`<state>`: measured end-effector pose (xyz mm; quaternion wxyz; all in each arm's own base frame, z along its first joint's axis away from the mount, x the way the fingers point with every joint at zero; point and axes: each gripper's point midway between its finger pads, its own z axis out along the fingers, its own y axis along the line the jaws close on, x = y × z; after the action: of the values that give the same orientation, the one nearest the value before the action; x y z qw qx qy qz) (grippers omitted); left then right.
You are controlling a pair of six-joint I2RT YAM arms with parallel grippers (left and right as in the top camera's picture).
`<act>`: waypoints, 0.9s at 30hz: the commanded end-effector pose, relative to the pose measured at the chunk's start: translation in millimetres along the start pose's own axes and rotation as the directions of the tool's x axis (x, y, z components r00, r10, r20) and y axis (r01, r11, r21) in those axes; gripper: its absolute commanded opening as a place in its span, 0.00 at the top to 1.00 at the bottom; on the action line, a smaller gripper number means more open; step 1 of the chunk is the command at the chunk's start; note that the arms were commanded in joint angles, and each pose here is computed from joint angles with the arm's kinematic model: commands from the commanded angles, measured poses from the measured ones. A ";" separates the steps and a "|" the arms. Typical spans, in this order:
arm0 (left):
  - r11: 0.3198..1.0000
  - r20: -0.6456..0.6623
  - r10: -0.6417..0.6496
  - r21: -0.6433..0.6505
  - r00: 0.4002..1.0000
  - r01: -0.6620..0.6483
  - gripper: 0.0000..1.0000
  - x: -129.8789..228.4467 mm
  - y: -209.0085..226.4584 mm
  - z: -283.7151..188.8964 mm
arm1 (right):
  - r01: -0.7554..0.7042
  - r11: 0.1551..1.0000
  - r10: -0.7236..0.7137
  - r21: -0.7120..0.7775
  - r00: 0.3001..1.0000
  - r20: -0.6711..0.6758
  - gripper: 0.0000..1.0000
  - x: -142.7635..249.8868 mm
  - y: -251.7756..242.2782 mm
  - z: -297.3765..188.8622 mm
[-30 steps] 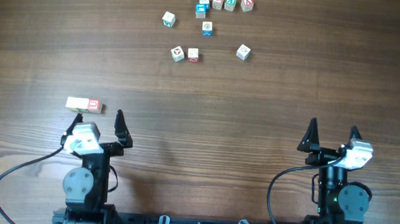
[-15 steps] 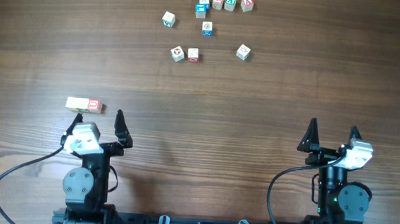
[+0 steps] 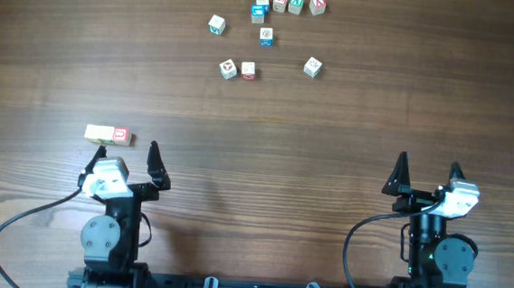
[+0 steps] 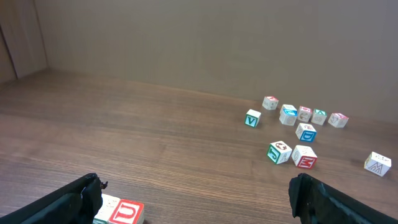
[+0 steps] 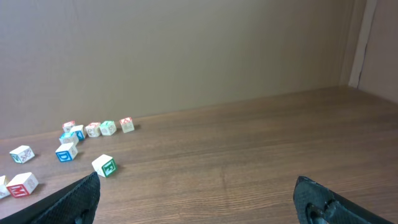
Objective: Form a horizontal line
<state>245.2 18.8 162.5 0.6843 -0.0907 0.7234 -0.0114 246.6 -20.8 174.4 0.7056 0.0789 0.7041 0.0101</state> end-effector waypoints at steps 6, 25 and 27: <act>1.000 -0.004 0.020 0.022 1.000 -0.020 0.00 4.0 -3.8 0.3 | 0.018 1.000 -0.018 0.013 1.000 0.017 0.00 -3.7 -2.5 -0.7; 1.000 -0.004 0.020 0.022 1.000 -0.020 0.00 3.9 -3.9 0.3 | 0.019 1.000 -0.019 0.013 1.000 0.017 0.00 -3.7 -2.5 -0.7; 1.000 -0.004 0.020 0.022 1.000 -0.020 0.00 3.9 -3.9 0.3 | 0.018 1.000 -0.018 0.013 1.000 0.017 0.01 -3.7 -2.5 -0.7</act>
<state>245.2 18.8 162.5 0.6843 -0.0907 0.7234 -0.0114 246.6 -20.9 174.4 0.7056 0.0790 0.7041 0.0100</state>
